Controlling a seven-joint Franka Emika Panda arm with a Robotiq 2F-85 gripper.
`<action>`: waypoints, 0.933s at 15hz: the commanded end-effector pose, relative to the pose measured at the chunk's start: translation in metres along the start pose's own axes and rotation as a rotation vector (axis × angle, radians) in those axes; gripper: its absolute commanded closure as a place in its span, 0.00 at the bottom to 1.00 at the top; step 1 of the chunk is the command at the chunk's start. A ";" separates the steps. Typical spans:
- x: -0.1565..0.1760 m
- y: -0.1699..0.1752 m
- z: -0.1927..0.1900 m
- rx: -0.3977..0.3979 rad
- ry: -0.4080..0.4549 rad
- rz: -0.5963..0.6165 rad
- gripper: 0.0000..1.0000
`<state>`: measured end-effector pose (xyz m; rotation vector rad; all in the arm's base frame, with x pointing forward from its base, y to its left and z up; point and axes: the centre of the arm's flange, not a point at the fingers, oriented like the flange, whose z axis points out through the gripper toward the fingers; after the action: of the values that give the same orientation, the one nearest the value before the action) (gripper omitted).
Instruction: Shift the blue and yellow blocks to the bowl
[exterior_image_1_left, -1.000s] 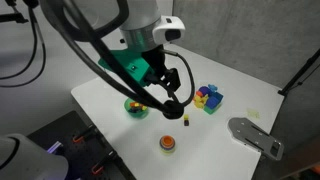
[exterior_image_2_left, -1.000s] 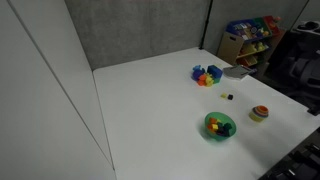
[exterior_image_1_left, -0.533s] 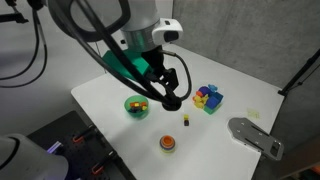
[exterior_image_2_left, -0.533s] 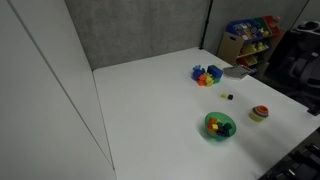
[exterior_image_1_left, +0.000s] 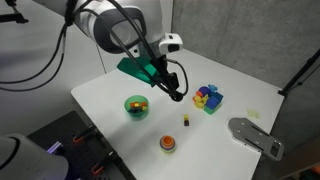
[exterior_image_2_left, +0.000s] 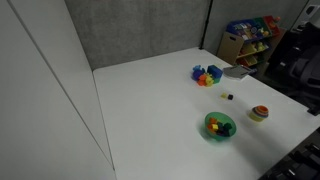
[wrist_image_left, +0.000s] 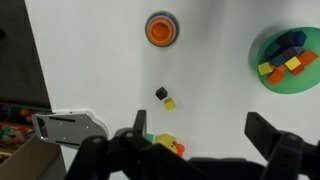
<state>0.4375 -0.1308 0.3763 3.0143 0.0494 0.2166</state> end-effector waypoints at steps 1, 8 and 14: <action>0.040 0.001 0.039 0.006 0.016 0.031 0.00; 0.090 0.000 0.123 0.002 0.012 0.088 0.00; 0.128 0.007 0.189 -0.005 -0.038 0.250 0.00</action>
<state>0.5555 -0.1451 0.2294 3.0180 -0.1926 0.1911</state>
